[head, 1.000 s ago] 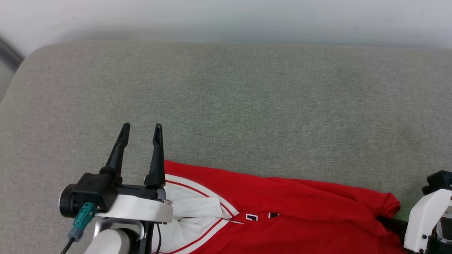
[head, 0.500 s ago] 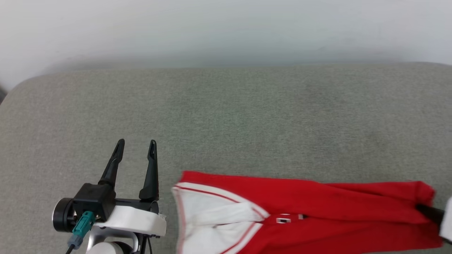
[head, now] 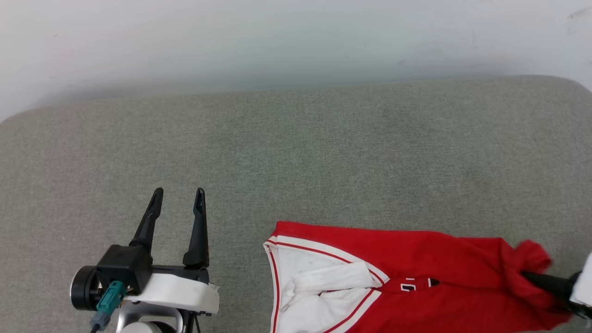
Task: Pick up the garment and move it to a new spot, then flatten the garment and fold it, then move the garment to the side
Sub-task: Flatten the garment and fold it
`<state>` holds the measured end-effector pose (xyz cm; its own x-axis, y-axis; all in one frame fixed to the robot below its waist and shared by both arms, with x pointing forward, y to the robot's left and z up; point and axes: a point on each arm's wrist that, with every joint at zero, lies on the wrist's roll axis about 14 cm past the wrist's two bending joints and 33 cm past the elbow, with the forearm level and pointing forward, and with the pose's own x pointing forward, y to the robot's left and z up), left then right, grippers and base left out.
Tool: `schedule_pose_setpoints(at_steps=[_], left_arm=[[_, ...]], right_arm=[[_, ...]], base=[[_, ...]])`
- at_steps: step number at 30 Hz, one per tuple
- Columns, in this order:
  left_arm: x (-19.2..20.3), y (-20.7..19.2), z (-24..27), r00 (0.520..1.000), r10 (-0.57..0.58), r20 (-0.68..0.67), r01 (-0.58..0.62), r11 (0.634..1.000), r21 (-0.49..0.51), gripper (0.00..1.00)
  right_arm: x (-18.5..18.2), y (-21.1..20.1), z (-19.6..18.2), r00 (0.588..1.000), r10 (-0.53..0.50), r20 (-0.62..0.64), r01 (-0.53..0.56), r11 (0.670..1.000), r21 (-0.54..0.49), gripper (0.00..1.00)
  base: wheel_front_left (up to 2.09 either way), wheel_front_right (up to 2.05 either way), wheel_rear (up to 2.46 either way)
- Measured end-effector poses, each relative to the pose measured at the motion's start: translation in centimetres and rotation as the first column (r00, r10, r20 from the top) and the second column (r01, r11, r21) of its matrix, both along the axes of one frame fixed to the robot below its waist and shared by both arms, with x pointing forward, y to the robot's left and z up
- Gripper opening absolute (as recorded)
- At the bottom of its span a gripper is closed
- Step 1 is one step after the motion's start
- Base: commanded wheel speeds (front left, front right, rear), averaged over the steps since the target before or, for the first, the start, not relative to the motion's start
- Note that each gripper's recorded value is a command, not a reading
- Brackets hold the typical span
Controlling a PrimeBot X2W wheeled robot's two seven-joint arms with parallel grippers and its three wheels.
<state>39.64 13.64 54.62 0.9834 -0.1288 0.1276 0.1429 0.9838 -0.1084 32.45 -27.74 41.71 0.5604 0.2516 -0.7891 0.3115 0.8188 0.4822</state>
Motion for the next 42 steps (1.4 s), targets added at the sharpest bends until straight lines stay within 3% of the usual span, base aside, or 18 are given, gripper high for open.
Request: schedule_pose_setpoints(at_steps=[3,8,18,22,25,27,28,30,31,34,42], left_arm=[[-0.1,0.0,-0.1,1.000,0.001,-0.003,-0.001,1.000,0.000,1.00],[-0.4,0.3,-0.4,1.000,0.007,-0.017,-0.007,1.000,0.001,1.00],[-0.3,1.1,-0.4,1.000,0.021,-0.023,-0.021,1.000,0.003,1.00],[-0.3,1.5,-0.8,0.999,0.035,-0.032,-0.035,0.999,0.003,1.00],[-0.4,1.8,-1.0,0.998,0.046,-0.039,-0.046,0.999,0.003,1.00],[-0.4,1.9,-1.1,0.998,0.052,-0.039,-0.052,0.999,0.001,1.00],[-0.4,2.0,-1.1,0.998,0.055,-0.040,-0.055,0.999,0.000,1.00],[-0.4,2.1,-1.2,0.997,0.058,-0.040,-0.058,0.998,0.001,1.00],[-0.4,2.2,-1.3,0.997,0.060,-0.042,-0.060,0.998,0.002,1.00],[-0.4,2.2,-1.4,0.997,0.061,-0.045,-0.061,0.998,0.001,1.00],[-0.6,1.7,-1.3,0.998,0.045,-0.042,-0.045,0.999,-0.001,1.00]], right_arm=[[0.6,4.3,0.8,0.998,0.055,0.031,-0.059,0.985,0.164,0.00],[1.0,10.4,2.6,0.985,0.147,0.092,-0.172,0.892,0.417,0.00],[1.4,21.0,3.2,0.925,0.343,0.163,-0.365,0.689,0.626,0.00],[1.6,24.7,3.5,0.900,0.390,0.194,-0.416,0.638,0.648,0.00],[1.7,26.5,3.4,0.891,0.404,0.208,-0.436,0.630,0.642,0.00],[1.7,27.2,2.6,0.882,0.427,0.198,-0.452,0.650,0.611,0.00],[1.8,27.4,2.3,0.881,0.430,0.199,-0.457,0.665,0.590,0.12],[1.7,27.8,1.6,0.877,0.441,0.189,-0.465,0.680,0.567,0.51],[1.7,28.0,1.6,0.877,0.440,0.192,-0.466,0.682,0.564,1.00],[1.7,28.3,1.8,0.874,0.440,0.207,-0.475,0.682,0.556,1.00],[3.3,26.7,5.2,0.826,0.430,0.364,-0.556,0.728,0.402,1.00]], base=[[0.00,0.00,0.00],[0.00,0.00,0.00],[0.00,0.00,0.00],[0.00,0.00,0.00],[0.00,0.00,0.00],[0.00,0.00,0.00],[0.00,0.00,0.00],[0.00,0.00,0.00],[0.00,0.00,0.00],[0.00,0.00,0.00],[0.00,0.00,0.00]])
